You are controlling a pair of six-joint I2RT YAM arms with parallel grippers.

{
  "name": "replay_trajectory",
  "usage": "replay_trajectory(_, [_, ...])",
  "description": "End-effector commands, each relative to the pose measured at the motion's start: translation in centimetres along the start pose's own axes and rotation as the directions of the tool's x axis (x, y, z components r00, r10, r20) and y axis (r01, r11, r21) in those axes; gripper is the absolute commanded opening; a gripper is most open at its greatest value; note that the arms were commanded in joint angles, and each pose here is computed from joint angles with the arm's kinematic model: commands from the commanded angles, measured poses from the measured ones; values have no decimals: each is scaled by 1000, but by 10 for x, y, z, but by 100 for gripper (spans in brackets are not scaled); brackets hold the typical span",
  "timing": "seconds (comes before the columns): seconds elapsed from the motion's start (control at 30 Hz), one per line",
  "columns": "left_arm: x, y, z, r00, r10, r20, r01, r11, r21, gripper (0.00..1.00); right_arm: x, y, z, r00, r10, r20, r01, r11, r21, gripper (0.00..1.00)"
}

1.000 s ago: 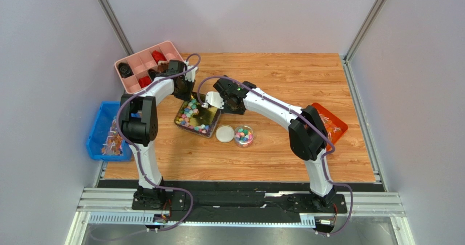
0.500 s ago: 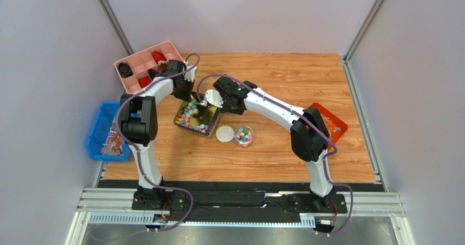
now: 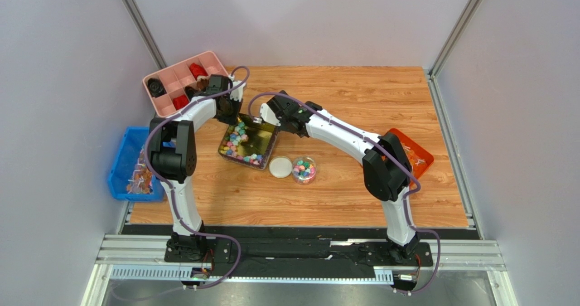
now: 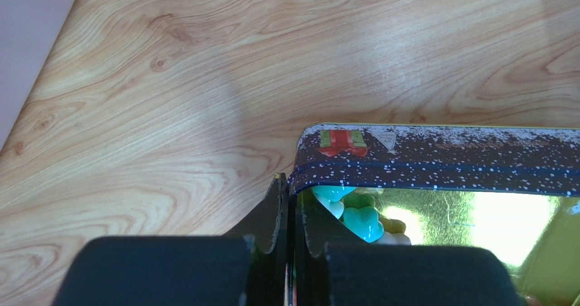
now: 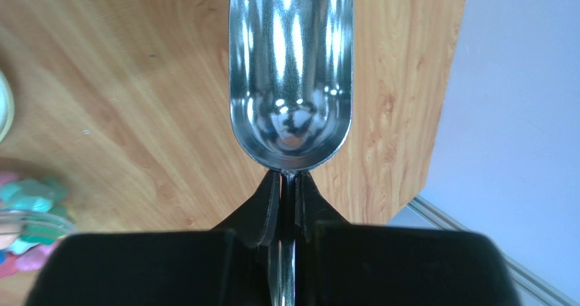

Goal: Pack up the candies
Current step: Scoop the fake candies from the storage box.

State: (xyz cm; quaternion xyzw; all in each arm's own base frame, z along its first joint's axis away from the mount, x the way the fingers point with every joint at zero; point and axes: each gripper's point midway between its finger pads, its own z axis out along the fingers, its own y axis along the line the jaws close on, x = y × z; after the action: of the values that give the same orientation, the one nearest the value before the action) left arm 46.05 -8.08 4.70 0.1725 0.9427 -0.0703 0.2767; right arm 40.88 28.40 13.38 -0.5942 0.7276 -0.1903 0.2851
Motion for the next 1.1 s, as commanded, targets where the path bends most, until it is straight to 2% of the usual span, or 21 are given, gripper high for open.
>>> replay_trajectory(0.0, [-32,0,-30,991,-8,137,12,1000,-23,0,0,-54,-29,996,72,45,-79,980,182,0])
replay_trajectory(0.1, [-45,8,-49,975,4,222,16,996,-87,0,4,-63,-34,994,95,47,-103,972,210,0])
replay_trajectory(0.3, [-73,11,-105,892,53,449,26,986,-167,0,0,-79,-55,988,125,95,-145,958,249,0])
replay_trajectory(0.4, [-73,7,-107,874,50,484,27,988,-150,0,-3,-87,-67,983,136,124,-164,952,260,0])
replay_trajectory(0.5, [-72,2,-102,876,34,482,25,993,-116,0,-6,-91,-80,977,143,157,-181,947,264,0])
replay_trajectory(0.67, [-75,-6,-102,840,-17,542,48,998,-44,0,-8,-95,-92,973,145,180,-191,943,272,0])
replay_trajectory(0.77, [-75,0,-109,822,-7,569,63,995,-78,0,-7,-94,-92,975,142,174,-186,943,275,0])
replay_trajectory(0.97, [-79,17,-139,742,42,669,119,974,-193,0,-8,-92,-87,976,140,167,-183,944,275,0])
replay_trajectory(1.07, [-79,25,-138,765,61,641,119,965,-234,0,-10,-94,-87,975,142,172,-186,944,274,0])
